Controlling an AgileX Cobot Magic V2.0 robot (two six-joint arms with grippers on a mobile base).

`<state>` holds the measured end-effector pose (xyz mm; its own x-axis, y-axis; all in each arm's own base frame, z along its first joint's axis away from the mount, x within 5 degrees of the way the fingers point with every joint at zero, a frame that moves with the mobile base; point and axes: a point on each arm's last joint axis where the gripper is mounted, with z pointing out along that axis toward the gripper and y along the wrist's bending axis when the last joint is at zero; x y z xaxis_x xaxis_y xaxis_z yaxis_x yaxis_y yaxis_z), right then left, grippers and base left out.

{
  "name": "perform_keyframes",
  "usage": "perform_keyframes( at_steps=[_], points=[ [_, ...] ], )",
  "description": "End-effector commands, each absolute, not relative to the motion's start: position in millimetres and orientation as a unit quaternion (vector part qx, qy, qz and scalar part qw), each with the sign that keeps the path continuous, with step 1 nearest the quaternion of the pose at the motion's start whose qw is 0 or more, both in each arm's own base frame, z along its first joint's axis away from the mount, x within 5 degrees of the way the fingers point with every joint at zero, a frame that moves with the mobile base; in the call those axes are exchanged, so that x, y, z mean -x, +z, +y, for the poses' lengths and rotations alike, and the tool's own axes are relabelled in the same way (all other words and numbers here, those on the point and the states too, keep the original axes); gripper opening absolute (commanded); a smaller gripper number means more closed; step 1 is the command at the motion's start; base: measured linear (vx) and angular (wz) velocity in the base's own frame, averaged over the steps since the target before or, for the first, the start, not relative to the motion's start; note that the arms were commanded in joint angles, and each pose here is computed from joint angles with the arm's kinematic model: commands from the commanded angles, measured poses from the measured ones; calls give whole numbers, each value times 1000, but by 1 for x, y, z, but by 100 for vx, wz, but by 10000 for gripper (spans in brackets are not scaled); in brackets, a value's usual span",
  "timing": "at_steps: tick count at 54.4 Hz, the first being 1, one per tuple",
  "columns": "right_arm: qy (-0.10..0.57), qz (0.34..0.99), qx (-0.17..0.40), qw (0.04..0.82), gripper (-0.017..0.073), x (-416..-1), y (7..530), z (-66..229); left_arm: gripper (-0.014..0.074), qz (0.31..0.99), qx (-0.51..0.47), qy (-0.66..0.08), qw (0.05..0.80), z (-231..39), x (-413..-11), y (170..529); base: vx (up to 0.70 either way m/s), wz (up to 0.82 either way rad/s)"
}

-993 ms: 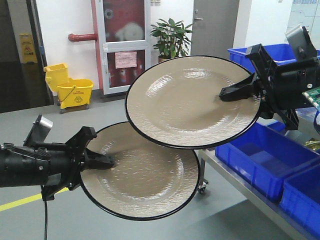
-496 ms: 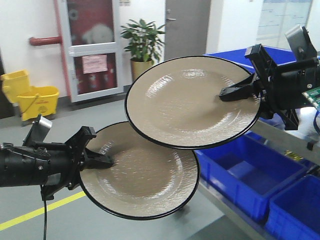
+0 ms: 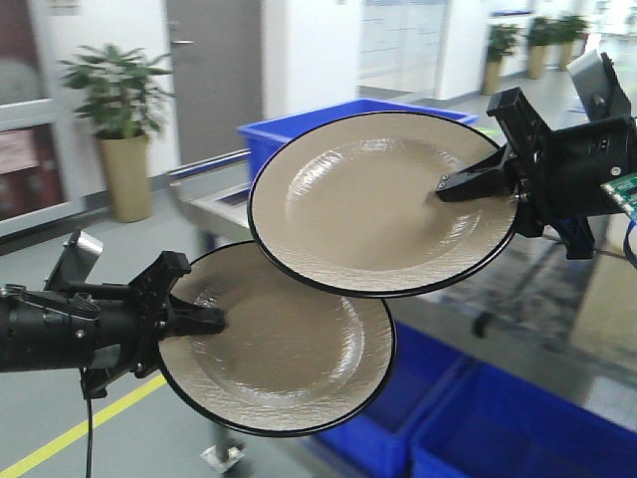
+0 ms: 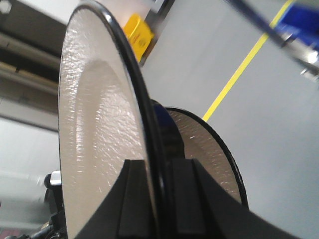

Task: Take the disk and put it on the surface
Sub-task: 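Hold both plates raised while the base drives to the steel table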

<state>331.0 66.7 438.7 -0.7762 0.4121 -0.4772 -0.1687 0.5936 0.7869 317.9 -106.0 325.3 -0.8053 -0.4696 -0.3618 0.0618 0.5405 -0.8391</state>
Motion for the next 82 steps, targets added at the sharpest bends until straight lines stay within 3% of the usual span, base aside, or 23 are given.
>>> perform_keyframes(
  at_steps=[1, 48, 82],
  points=[
    [490, 778, -79, 384, -8, -316, 478, 67, -1, 791, 138, -509, 310, -107, -311, 357, 39, -73],
    [490, 778, -79, 384, -8, -316, 478, 67, -1, 791, 139, -508, 312, -107, -311, 357, 31, -67],
    [490, 778, -79, 384, -8, -316, 478, 67, -1, 791, 139, -508, 312, -107, -311, 357, 17, -18]
  ],
)
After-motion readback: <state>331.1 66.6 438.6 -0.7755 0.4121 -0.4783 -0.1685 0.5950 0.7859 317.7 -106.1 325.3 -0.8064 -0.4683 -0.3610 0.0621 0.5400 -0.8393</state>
